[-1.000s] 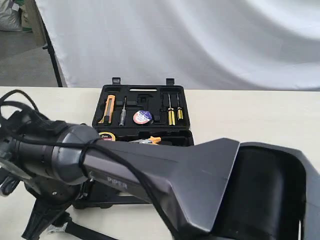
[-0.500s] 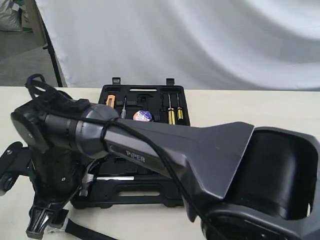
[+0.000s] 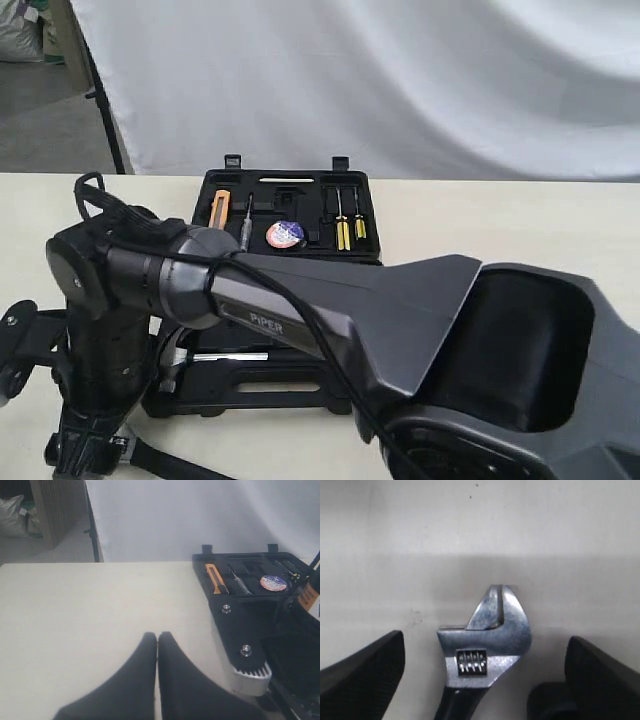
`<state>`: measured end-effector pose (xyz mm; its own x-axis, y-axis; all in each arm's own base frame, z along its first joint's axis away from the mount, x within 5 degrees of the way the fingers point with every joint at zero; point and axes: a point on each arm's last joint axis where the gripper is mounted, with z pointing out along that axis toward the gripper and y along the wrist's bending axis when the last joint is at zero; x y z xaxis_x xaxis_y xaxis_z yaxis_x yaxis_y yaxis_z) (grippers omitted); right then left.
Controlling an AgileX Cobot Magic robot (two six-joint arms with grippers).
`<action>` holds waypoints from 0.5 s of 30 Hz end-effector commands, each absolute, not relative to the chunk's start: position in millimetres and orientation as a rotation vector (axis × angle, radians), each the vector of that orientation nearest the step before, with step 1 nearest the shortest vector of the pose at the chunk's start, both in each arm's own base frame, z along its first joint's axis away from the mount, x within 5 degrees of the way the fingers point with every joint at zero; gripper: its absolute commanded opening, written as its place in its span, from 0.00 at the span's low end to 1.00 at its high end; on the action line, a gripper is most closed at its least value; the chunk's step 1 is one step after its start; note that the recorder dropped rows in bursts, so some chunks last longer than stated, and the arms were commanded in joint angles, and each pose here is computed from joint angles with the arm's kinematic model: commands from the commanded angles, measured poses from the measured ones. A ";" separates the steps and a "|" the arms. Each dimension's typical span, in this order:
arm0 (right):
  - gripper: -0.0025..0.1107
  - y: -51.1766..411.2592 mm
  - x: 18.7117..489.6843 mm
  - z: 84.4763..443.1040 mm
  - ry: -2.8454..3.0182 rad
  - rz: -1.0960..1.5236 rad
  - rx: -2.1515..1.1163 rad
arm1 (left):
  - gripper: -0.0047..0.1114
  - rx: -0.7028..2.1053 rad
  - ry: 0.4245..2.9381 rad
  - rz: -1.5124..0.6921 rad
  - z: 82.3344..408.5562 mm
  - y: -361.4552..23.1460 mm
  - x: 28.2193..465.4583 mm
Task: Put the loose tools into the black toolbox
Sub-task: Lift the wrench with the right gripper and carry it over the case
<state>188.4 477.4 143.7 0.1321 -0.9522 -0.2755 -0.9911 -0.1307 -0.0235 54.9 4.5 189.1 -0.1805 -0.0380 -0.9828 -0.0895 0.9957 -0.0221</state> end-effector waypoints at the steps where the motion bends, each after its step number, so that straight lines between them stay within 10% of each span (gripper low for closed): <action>1: 0.74 481.6 190.0 127.9 1.875 0.297 -2.234 | 0.05 -0.092 1.750 0.032 188.8 3.8 54.8; 6: 0.64 476.6 188.7 111.9 1.885 0.248 -2.329 | 0.05 -0.092 1.750 0.032 188.8 3.8 54.8; 13: 0.02 474.7 182.0 111.4 1.908 0.239 -2.373 | 0.05 -0.092 1.750 0.032 188.8 3.8 54.8; 15: 0.02 474.5 176.7 114.1 1.915 0.238 -2.393 | 0.05 -0.092 1.750 0.032 188.8 3.8 54.8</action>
